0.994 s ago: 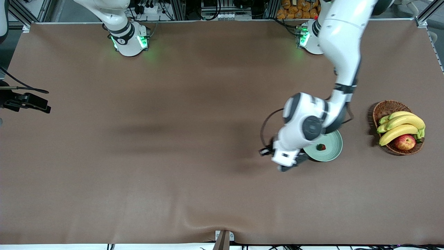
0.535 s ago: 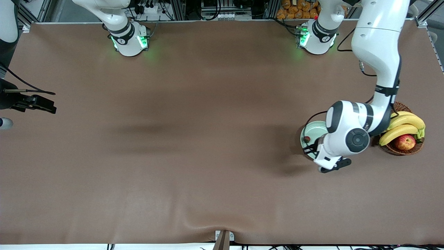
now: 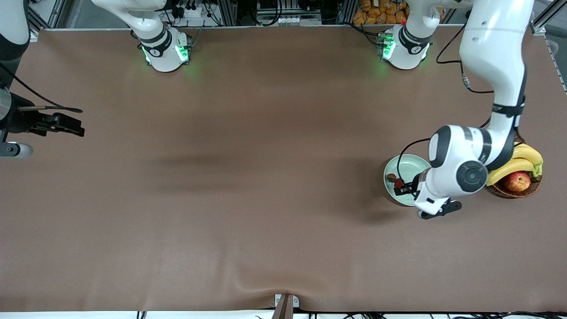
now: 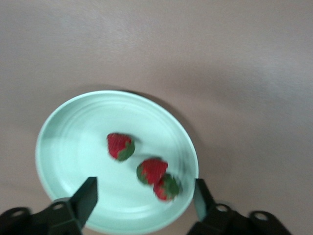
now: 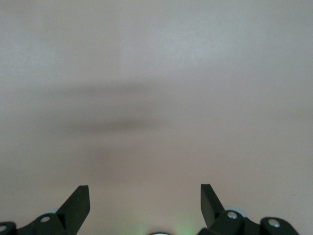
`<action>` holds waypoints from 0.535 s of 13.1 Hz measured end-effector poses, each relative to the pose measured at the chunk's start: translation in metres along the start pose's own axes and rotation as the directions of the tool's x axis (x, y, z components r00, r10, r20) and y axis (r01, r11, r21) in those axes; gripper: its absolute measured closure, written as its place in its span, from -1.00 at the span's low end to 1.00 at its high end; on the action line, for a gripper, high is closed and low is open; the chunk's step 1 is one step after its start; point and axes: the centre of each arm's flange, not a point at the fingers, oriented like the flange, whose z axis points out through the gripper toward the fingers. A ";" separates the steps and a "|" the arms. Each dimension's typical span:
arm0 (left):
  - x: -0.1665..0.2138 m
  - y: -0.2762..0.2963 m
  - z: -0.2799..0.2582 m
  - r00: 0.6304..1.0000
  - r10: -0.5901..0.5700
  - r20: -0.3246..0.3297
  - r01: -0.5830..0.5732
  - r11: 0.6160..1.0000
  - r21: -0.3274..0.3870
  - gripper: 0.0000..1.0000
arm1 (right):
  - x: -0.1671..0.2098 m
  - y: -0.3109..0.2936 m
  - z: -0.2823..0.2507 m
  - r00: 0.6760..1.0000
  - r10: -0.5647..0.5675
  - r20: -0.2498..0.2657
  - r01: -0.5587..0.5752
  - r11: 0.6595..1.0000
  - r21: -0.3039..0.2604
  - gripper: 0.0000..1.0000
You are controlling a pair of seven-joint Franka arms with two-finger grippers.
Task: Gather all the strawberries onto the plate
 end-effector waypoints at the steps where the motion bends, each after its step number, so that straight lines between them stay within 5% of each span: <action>1: -0.005 -0.002 -0.028 1.000 0.000 -0.011 0.000 1.000 -0.006 -1.00 | -0.003 0.002 0.000 1.000 0.004 0.018 -0.005 1.000 0.007 -1.00; 7: -0.060 -0.025 -0.207 0.994 0.044 -0.095 -0.048 0.998 -0.041 -1.00 | -0.011 0.004 -0.007 1.000 0.008 0.021 -0.009 1.000 0.012 -1.00</action>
